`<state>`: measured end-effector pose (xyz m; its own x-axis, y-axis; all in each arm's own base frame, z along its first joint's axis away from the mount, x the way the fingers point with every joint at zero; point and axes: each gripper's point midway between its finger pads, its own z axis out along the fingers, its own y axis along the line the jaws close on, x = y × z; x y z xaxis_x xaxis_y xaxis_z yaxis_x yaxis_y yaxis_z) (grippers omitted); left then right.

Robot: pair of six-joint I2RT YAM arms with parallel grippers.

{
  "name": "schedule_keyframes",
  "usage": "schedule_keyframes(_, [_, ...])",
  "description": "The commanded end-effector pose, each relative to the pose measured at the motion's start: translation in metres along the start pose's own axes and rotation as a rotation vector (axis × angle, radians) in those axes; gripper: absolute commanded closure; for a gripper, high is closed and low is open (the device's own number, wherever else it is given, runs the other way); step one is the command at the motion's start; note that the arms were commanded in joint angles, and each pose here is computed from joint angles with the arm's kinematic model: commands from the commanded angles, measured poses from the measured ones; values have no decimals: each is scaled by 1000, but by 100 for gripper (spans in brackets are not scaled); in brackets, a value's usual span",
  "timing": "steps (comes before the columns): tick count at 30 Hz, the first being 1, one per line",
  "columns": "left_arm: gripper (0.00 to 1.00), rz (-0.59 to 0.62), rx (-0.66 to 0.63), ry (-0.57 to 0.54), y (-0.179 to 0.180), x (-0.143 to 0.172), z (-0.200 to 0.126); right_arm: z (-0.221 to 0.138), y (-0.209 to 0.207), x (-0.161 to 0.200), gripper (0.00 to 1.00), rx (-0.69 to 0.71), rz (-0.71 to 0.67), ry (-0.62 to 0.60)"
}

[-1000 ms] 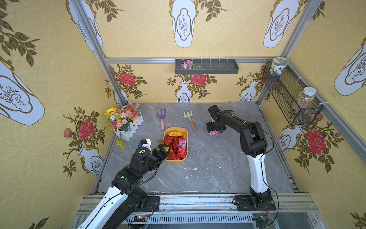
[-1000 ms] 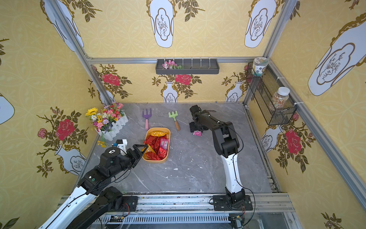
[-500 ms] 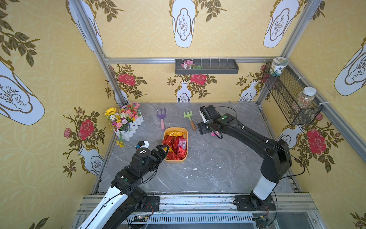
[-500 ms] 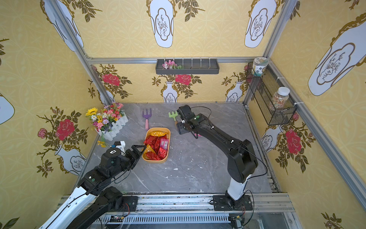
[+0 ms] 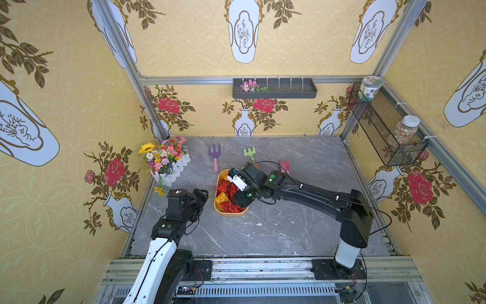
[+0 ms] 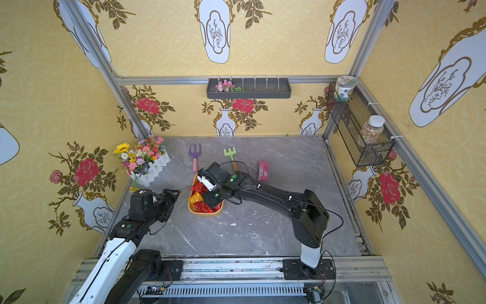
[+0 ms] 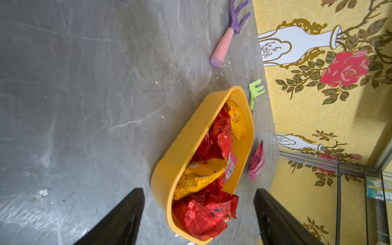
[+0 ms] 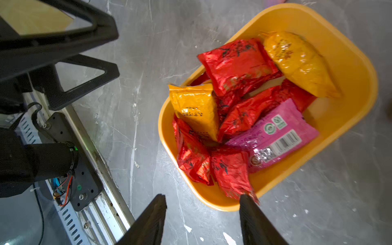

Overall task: Take the tea bags out of the storage box
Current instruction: Pick up the tea bag from the storage box.

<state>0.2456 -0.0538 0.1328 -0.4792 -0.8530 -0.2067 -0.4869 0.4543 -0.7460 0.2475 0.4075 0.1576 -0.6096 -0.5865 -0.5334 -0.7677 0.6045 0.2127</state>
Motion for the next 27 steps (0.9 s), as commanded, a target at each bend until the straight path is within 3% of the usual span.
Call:
schedule_keyframes(1, [13,26,72,53,-6,4,-1,11,14,-12,40,-33,-35,-19])
schedule_keyframes(20, [11,-11,105,84,10,16,-4,53,19,-10,51,-35,-65,58])
schedule_keyframes(27, [10,-7,109,86,8,16,-5,61,16,-5,64,-10,-71,82])
